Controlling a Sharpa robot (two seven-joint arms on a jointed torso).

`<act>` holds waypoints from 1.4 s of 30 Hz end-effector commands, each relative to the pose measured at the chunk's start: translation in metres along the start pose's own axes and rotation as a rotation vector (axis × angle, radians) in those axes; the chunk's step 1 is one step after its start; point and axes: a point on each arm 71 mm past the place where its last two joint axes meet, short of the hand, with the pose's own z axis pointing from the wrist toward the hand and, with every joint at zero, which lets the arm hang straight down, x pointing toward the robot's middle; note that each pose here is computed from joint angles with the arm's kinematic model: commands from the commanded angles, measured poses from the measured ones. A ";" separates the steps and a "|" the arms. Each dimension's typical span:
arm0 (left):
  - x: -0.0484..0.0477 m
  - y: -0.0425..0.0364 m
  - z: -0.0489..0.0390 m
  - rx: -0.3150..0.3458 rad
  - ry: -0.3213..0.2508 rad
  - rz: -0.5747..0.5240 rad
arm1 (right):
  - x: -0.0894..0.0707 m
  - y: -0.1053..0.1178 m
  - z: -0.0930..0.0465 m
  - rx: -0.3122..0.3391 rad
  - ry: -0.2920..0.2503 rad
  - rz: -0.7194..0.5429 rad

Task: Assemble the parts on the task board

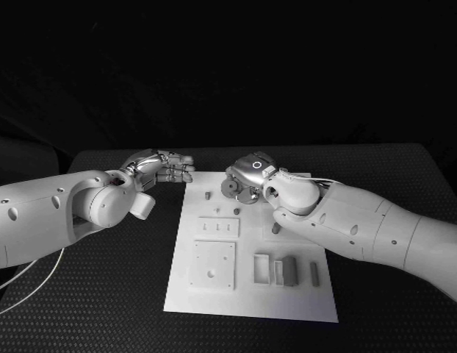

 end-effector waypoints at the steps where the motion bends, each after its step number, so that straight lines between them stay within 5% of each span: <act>1: 0.0024 -0.0015 0.0003 0.008 0.017 -0.005 | 0.004 -0.002 -0.001 0.003 0.029 -0.003; 42: 0.0013 -0.0015 -0.0007 0.008 0.015 -0.005 | 0.007 -0.002 -0.009 0.003 0.023 -0.016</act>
